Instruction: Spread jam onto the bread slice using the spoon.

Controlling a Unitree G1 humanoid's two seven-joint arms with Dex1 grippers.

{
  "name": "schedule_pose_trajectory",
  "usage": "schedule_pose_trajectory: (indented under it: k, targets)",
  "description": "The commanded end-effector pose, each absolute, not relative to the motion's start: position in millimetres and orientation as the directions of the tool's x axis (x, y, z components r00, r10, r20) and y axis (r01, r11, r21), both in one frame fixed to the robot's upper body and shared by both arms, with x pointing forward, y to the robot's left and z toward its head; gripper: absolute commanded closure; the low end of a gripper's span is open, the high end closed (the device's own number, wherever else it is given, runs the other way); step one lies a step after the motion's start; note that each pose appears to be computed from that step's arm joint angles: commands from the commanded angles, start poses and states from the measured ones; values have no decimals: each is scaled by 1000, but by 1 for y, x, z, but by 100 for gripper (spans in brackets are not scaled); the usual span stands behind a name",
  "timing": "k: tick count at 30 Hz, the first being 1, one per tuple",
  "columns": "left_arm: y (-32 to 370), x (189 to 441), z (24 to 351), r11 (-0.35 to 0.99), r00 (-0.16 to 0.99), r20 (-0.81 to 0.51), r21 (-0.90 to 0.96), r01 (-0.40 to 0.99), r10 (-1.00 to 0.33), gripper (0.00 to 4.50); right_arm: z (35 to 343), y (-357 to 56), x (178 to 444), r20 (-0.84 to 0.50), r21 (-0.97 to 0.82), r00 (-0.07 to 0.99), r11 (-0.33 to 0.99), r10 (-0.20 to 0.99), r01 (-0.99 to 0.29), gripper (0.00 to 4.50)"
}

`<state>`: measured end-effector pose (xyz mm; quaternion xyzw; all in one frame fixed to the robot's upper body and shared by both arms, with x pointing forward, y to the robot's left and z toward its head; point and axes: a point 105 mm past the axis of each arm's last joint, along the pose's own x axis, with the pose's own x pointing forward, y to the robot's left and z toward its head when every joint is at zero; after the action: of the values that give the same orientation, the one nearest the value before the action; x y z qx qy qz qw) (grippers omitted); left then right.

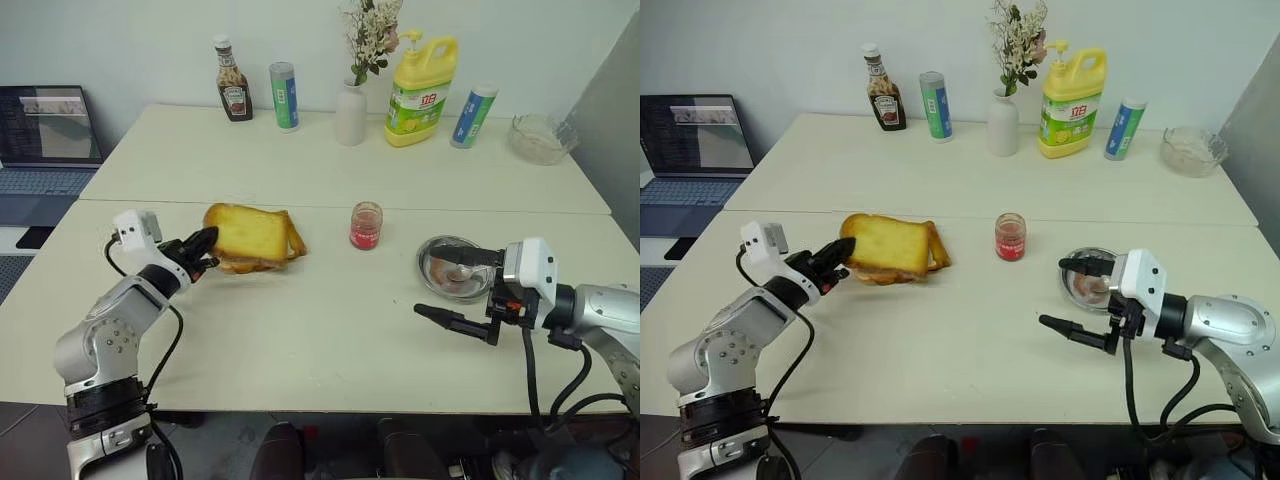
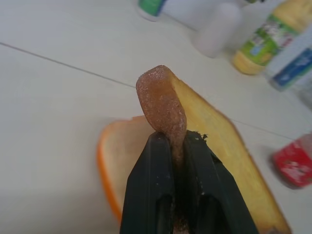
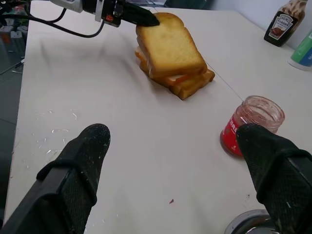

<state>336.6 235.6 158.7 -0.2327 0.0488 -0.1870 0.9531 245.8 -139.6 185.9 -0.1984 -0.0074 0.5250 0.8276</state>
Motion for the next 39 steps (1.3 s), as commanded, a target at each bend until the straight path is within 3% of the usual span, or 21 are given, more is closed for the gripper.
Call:
schedule_pose_trajectory:
  k: [1,7,15,29,38,39]
  targets:
    - [211,317,195,721,832,98,-451,526,-545,450,194,-146,246,-184,-371,465,377,866,-849,0]
    - [158,282,189,528,626,40,-497,689,-779,450,189,-164,233,-268,-316,457,371,848,-873,0]
    - [113,265,137,455,443,-139,-449,769,-886,450,179,-155,193,-354,-168,315,272,881,-948,0]
    - [89,294,107,311,220,-311,-281,908,-925,450,162,-137,182,-372,-125,266,236,889,-964,0]
    - [74,319,102,317,256,-346,-135,939,-903,450,157,-137,185,-377,-141,287,251,881,-958,0]
    - [74,321,102,325,264,-349,-129,937,-899,418,157,-137,185,-375,-141,289,254,881,-957,0]
